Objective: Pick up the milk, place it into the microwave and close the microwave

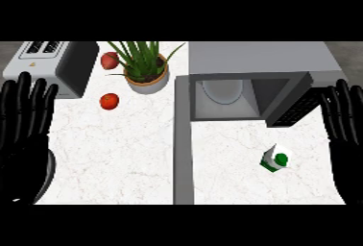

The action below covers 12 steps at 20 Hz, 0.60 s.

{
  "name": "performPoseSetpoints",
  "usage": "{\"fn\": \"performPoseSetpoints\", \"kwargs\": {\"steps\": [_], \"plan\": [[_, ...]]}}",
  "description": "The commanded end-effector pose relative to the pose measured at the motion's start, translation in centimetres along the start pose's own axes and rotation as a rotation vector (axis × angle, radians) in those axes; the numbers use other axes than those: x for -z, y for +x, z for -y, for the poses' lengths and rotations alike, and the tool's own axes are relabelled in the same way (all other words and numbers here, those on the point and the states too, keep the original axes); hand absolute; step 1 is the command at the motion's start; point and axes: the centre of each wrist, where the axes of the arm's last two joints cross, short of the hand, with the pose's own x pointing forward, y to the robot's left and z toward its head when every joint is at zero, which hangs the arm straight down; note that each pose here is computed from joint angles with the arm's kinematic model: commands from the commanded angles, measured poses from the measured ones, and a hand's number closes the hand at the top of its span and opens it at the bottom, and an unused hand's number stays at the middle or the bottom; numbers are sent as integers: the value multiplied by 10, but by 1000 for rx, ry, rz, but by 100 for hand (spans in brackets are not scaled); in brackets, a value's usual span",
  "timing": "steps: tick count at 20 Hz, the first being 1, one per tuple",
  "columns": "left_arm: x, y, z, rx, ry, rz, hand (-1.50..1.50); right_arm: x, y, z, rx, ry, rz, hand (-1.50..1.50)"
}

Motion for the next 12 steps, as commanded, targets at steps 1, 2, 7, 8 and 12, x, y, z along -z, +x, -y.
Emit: {"fn": "performPoseSetpoints", "kwargs": {"steps": [1, 2, 7, 8, 12], "plan": [[2, -5, -5, 5, -31, 2, -150, -7, 5, 8, 2, -31, 35, -150], [17, 7, -15, 18, -62, 18, -150, -5, -1, 1, -34, -21, 32, -150], [4, -25, -32, -34, -28, -164, -150, 16, -13, -3, 78, -88, -14, -150], [6, -22, -28, -54, -34, -180, -150, 27, 0, 4, 77, -98, -16, -150], [-8, -16, -22, -45, -20, -184, -150, 10, -23, -7, 55, -102, -29, -150]]}}
